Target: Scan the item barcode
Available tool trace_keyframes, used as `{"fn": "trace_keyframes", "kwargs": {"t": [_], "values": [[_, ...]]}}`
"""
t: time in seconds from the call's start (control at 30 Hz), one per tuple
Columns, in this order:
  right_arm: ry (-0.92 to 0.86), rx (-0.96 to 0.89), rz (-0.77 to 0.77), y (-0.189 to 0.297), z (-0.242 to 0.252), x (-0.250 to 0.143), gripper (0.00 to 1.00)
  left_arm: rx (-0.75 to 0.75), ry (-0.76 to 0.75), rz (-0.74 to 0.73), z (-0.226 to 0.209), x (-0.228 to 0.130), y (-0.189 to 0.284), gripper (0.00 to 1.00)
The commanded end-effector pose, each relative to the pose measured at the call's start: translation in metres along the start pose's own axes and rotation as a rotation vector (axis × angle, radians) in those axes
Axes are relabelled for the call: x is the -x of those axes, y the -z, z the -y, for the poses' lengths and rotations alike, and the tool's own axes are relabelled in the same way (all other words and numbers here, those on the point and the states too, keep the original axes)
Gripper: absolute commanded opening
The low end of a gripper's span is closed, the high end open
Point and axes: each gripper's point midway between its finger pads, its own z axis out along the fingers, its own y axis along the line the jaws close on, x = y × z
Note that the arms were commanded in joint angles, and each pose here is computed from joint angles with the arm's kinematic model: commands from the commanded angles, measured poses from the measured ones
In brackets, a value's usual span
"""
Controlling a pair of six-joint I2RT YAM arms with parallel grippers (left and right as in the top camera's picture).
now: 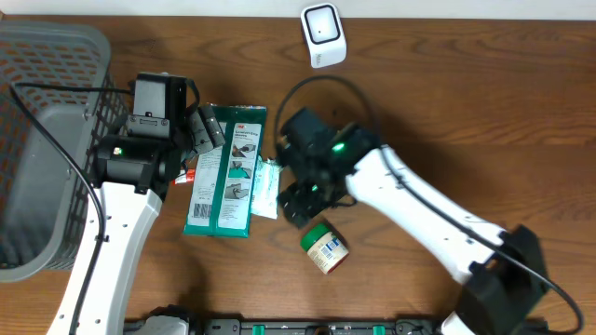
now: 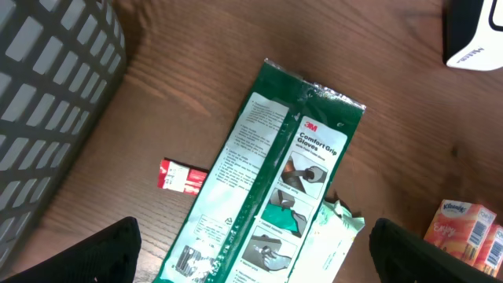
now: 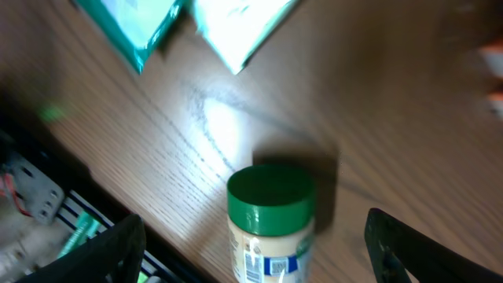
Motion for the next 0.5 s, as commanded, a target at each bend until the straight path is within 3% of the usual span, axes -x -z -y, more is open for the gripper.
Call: {"fn": "trace_keyframes", "kwargs": {"t": [0.0, 0.47], "values": [[0.073, -0.066, -0.070, -0.023, -0.006, -0.009, 0.88, 0.006, -0.012, 0.020, -0.001, 0.006, 0.004, 0.93], [0.097, -0.186, -0.246, -0.067, -0.001, -0.035, 0.88, 0.006, -0.012, 0.020, -0.001, 0.006, 0.004, 0.93]]}}
